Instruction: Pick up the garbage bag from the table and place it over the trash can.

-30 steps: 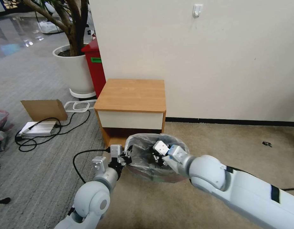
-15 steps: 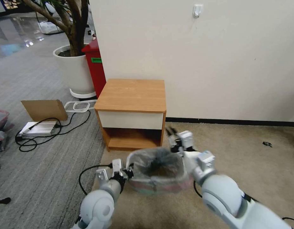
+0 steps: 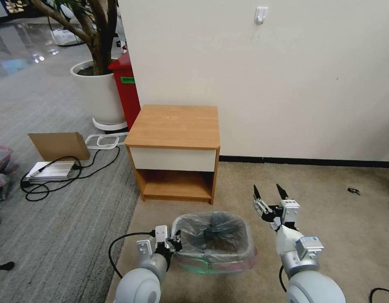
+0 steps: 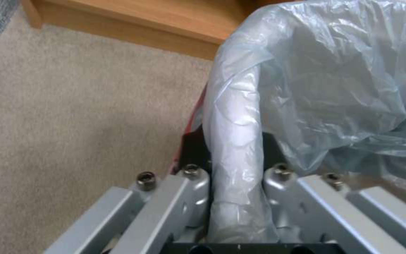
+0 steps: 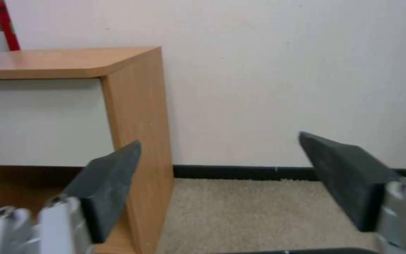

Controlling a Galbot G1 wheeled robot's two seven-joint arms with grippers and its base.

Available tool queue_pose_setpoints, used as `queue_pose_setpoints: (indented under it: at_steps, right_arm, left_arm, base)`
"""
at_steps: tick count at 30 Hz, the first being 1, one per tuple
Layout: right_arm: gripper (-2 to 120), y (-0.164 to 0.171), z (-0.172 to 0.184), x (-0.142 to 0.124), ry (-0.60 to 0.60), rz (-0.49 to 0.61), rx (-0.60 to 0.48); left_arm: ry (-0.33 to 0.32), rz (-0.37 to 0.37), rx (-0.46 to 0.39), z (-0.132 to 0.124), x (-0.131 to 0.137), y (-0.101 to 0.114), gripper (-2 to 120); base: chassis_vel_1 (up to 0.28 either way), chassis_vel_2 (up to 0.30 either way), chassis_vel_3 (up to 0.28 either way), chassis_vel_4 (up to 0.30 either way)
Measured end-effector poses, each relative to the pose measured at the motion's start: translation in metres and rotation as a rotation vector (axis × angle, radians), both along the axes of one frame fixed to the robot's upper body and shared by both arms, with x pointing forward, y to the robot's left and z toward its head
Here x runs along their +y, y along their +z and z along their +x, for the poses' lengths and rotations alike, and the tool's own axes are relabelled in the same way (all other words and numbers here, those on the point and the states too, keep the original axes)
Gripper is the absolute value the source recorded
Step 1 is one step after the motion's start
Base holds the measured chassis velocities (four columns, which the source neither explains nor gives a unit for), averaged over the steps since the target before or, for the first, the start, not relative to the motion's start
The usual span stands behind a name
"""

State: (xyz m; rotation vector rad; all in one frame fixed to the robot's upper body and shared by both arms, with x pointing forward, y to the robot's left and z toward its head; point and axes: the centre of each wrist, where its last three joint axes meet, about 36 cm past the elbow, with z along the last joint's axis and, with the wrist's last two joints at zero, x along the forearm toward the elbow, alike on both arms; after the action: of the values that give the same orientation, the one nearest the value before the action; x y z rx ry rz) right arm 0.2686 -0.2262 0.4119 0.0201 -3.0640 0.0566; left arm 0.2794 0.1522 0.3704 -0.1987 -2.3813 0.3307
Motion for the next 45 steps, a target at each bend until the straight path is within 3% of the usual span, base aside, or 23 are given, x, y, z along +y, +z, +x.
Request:
queue_pose_setpoints:
  at_steps: [4,11,14,18,20,24,28,30,32,33,35,36,40,45]
  right_arm:
    - [99,-0.003,-0.002,-0.004,-0.01,-0.004,0.0]
    - [100,-0.006,-0.008,-0.005,-0.014,-0.002,0.005]
    - [100,-0.008,-0.011,-0.005,-0.015,0.002,0.01]
    - [100,-0.008,-0.012,-0.005,-0.016,0.003,0.01]
    - [100,-0.008,-0.015,-0.005,-0.02,0.006,0.01]
    - [100,-0.007,-0.017,-0.007,-0.034,0.025,0.013]
    - [100,-0.007,-0.021,-0.009,-0.045,0.098,0.025]
    - [100,-0.007,-0.025,-0.01,-0.05,0.134,0.02]
    - [100,-0.007,-0.026,-0.01,-0.052,0.142,0.014]
    - [100,-0.009,-0.031,-0.009,-0.055,0.163,-0.015]
    - [100,-0.011,-0.035,-0.009,-0.054,0.182,-0.038]
    - [100,-0.011,-0.035,-0.009,-0.054,0.182,-0.038]
    - [100,-0.022,-0.041,-0.008,-0.061,0.192,-0.051]
    - [100,-0.034,-0.039,-0.012,-0.07,0.175,-0.05]
  left_arm:
    - [-0.006,0.005,-0.005,-0.004,-0.002,0.002,29]
    - [-0.024,-0.003,-0.005,-0.011,-0.004,0.012,51]
    - [-0.022,-0.007,-0.018,-0.012,-0.004,0.017,68]
    - [-0.02,-0.007,-0.024,-0.012,-0.003,0.019,75]
    - [-0.019,-0.013,-0.05,-0.01,0.0,0.023,89]
    - [-0.02,-0.03,-0.078,-0.012,0.002,0.034,99]
    - [-0.005,-0.032,-0.135,-0.016,0.008,0.041,100]
    - [0.009,0.003,-0.241,-0.02,0.018,0.043,100]
    - [0.011,0.018,-0.274,-0.02,0.022,0.043,100]
    - [0.024,0.112,-0.438,-0.021,0.041,0.048,100]
    - [0.036,0.202,-0.561,-0.021,0.056,0.053,100]
    - [0.036,0.202,-0.561,-0.021,0.056,0.053,100]
    - [0.034,0.369,-0.697,-0.021,0.087,0.058,100]
    - [0.033,0.415,-0.7,-0.025,0.095,0.051,100]
  base:
    - [0.0,0.0,0.0,0.0]
    - [0.0,0.0,0.0,0.0]
    - [0.0,0.0,0.0,0.0]
    - [0.0,0.0,0.0,0.0]
    - [0.0,0.0,0.0,0.0]
    - [0.0,0.0,0.0,0.0]
    - [0.0,0.0,0.0,0.0]
    - [0.0,0.0,0.0,0.0]
    - [0.0,0.0,0.0,0.0]
    - [0.0,0.0,0.0,0.0]
    - [0.0,0.0,0.0,0.0]
    - [0.0,0.0,0.0,0.0]
    - [0.0,0.0,0.0,0.0]
    - [0.0,0.0,0.0,0.0]
